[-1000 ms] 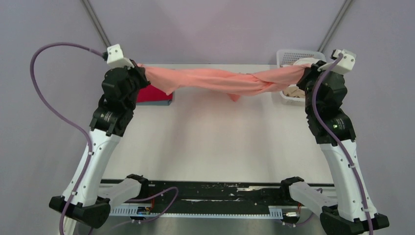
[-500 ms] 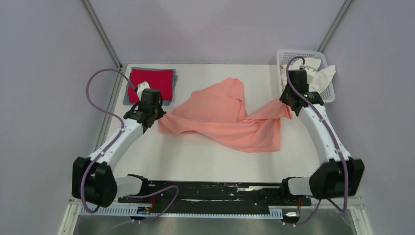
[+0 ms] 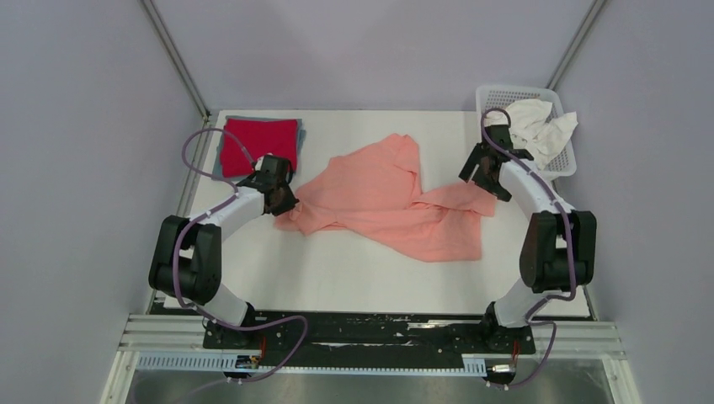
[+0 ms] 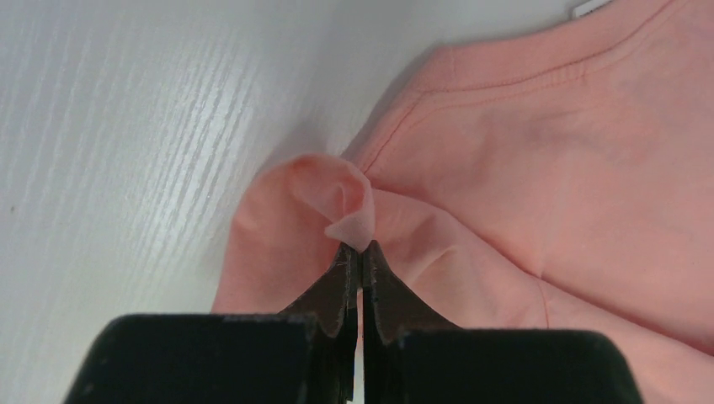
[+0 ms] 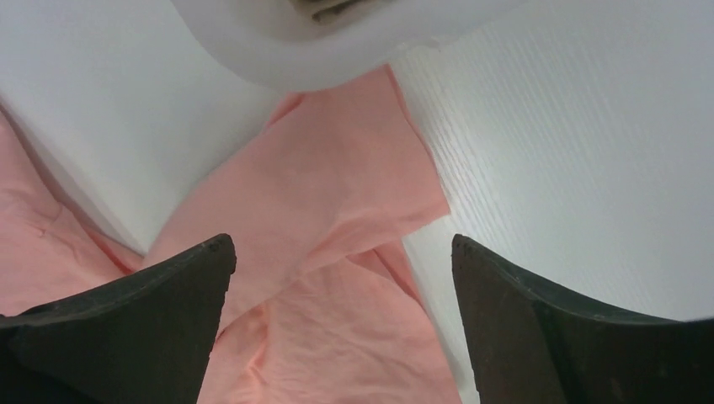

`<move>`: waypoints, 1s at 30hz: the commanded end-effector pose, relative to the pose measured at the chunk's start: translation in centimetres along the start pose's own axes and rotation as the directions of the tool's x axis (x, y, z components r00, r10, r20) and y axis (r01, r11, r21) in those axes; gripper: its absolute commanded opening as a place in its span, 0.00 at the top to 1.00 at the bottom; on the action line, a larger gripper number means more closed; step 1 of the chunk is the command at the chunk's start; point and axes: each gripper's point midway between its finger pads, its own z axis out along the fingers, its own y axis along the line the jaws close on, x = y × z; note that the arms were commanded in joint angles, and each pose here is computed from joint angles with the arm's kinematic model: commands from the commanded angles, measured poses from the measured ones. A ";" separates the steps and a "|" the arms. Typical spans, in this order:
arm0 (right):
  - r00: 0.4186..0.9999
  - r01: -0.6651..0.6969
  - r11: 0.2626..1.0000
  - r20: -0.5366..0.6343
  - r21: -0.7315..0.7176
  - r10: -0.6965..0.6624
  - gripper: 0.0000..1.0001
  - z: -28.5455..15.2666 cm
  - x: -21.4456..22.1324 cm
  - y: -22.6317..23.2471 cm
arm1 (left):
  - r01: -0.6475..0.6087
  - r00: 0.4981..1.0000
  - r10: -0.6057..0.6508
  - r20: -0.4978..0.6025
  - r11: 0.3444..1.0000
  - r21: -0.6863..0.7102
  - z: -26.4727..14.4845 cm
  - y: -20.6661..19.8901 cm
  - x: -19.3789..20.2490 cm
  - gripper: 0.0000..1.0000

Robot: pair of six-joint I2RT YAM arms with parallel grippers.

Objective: Fold and stack the t-shirts
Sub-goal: Flatten out the tshirt

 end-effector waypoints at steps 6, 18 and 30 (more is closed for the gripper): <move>0.991 -0.137 0.987 -0.007 -0.088 0.136 0.00 -5.1 8.0 -4.5 | 0.033 0.999 -0.037 0.038 0.994 0.107 -1.0 -1.4 -0.5 1.00; 0.976 -0.172 0.962 -0.169 -0.212 0.137 0.38 -3.4 16.0 -4.2 | 0.041 0.997 -0.051 0.066 0.990 0.138 -2.2 -1.2 -0.4 1.00; 0.995 -0.075 0.895 0.022 -0.440 0.094 1.00 -8.0 9.3 -0.1 | 0.058 0.968 -0.098 0.229 0.983 0.176 -7.2 -1.6 -4.8 1.00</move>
